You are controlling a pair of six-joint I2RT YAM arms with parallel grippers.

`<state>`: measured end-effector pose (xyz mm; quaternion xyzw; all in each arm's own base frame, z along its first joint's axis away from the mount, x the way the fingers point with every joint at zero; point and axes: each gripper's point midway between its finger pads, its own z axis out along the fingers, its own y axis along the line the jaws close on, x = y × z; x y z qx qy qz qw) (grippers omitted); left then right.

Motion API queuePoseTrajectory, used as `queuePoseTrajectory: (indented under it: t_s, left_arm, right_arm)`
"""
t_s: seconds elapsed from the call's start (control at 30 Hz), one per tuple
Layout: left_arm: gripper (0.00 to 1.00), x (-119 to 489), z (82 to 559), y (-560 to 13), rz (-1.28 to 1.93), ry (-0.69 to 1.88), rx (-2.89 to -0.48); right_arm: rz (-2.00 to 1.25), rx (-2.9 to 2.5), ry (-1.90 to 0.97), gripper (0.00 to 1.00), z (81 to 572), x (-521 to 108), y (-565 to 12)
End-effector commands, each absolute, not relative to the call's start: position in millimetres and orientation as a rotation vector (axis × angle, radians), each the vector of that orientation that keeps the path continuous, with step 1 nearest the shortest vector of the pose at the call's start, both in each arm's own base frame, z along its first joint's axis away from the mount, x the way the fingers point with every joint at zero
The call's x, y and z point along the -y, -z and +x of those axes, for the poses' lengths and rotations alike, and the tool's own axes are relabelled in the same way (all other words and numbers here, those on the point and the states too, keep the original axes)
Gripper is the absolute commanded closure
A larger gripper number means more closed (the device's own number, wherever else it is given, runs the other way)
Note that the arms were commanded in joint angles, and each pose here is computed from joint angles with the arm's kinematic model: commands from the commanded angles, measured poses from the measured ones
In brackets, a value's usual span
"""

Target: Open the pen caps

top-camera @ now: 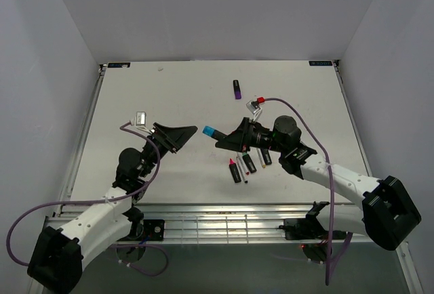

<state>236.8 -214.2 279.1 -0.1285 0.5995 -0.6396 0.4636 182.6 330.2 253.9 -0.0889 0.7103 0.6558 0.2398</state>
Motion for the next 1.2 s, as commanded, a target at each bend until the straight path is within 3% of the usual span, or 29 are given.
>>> queuePoseTrajectory:
  t_s: [0.0,0.73,1.07,1.17]
  left_arm:
    - [0.33,214,229,-299,-0.294,1.644,-1.347]
    - [0.37,244,237,-310,-0.307,1.718,-1.281]
    - [0.44,251,238,-313,-0.305,1.736,-1.273]
    - [0.51,255,236,-313,-0.288,1.758,-1.282]
  right_arm:
    - [-0.235,-1.822,-1.859,0.92,187,-333,-281]
    - [-0.24,-1.812,-1.918,0.92,180,-338,-273]
    - [-0.248,-1.814,-1.92,0.92,180,-338,-270]
    - [-0.287,-1.819,-1.93,0.92,177,-340,-270]
